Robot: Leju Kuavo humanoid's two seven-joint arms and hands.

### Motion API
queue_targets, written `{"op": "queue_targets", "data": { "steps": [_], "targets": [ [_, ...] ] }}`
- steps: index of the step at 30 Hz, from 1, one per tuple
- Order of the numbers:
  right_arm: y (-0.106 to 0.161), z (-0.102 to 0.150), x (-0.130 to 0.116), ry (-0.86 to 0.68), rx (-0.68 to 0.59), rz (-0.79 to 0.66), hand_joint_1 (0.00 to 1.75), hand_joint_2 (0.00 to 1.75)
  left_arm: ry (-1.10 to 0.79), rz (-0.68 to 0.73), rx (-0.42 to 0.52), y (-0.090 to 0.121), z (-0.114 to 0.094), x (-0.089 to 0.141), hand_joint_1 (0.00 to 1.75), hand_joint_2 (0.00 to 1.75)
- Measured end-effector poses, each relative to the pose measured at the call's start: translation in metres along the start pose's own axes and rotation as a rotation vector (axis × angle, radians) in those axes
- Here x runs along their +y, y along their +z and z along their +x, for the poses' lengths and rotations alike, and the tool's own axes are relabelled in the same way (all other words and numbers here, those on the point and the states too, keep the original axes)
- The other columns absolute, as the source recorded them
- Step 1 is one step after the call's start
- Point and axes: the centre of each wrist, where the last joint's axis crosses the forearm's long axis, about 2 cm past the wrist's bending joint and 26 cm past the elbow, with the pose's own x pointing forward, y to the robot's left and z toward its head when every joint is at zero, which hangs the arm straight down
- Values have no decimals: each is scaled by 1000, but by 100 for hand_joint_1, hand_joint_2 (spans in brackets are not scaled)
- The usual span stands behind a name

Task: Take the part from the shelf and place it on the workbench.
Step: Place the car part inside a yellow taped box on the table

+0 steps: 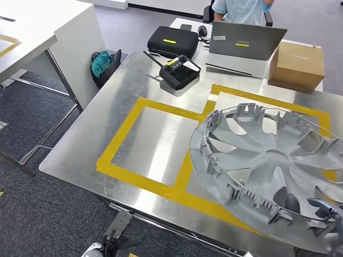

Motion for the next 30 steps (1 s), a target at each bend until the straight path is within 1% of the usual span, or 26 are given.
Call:
{"op": "queue_targets", "data": {
  "steps": [5, 12, 13, 15, 17, 19, 22, 25, 27, 30],
  "targets": [
    [0, 0, 0, -4, -3, -2, 175, 175, 1, 0, 1, 1, -1, -1, 0, 175],
    [1, -3, 0, -36, -10, -11, 175, 175, 8, -4, 25, 10, -14, -4, 0, 175],
    [2, -4, 0, -44, 6, -12, 175, 175, 11, -3, 27, 11, -16, -5, 0, 175],
    [7, -9, 1, -87, 110, -4, 175, 175, 23, 6, 28, 14, -20, -4, 0, 175],
    [18, -20, 4, -151, 246, 12, 175, 175, 36, 20, 26, 18, -25, -3, 0, 175],
    [34, -36, 8, -188, 323, 29, 175, 175, 44, 30, 23, 20, -28, -1, 0, 175],
    [62, -64, 9, -159, 402, 85, 175, 175, 54, 43, 19, 21, -29, 2, 0, 175],
    [82, -87, 5, -92, 455, 165, 175, 175, 61, 50, 19, 21, -30, 3, 0, 175],
    [89, -99, 2, -64, 483, 208, 175, 175, 64, 53, 17, 21, -30, 4, 0, 175],
    [94, -117, 0, -62, 530, 281, 175, 175, 69, 55, 13, 21, -29, 4, 0, 175]
  ]
}}
